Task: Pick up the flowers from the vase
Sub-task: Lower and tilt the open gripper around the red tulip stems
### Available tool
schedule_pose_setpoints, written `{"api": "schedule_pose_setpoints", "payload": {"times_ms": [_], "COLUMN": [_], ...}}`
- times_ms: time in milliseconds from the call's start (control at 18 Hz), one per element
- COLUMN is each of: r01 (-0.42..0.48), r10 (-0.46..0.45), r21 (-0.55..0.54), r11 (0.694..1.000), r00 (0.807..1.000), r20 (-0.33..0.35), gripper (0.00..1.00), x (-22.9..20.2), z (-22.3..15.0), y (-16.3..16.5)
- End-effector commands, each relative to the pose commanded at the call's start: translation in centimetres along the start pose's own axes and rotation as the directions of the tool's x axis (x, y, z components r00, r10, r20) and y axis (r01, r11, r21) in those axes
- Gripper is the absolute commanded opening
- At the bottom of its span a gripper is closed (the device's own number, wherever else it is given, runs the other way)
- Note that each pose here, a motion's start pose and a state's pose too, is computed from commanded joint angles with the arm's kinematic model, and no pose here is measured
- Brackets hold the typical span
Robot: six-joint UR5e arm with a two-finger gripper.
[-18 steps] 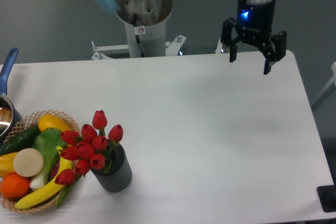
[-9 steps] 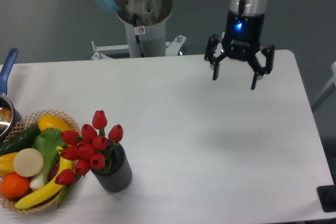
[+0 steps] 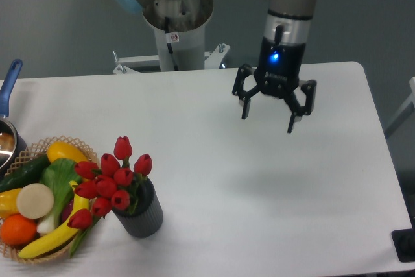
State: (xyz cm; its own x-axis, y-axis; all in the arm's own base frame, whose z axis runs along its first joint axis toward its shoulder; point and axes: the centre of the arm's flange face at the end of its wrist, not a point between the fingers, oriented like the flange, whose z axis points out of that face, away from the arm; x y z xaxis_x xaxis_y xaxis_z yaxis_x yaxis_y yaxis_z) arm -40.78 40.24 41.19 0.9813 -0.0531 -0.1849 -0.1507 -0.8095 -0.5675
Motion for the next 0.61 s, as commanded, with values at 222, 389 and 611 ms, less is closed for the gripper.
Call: {"api": "schedule_pose_setpoints", "payload": {"times_ms": [222, 389, 611], "r01": [-0.022, -0.034, -0.028], "r10": [0.022, 0.047, 0.068], "r21": [0.004, 0.113, 0.225], "r11": [1.000, 0.993, 0.974], "r00": [0.999, 0.993, 0.983], "r20": [-0.038, -0.110, -0.173], "gripper": [1.00, 1.00, 1.00], "x": [1.5, 2.8, 3.4], "z": [1.9, 3.7, 5.6], "y": [-1.2, -2.6, -2.9]}}
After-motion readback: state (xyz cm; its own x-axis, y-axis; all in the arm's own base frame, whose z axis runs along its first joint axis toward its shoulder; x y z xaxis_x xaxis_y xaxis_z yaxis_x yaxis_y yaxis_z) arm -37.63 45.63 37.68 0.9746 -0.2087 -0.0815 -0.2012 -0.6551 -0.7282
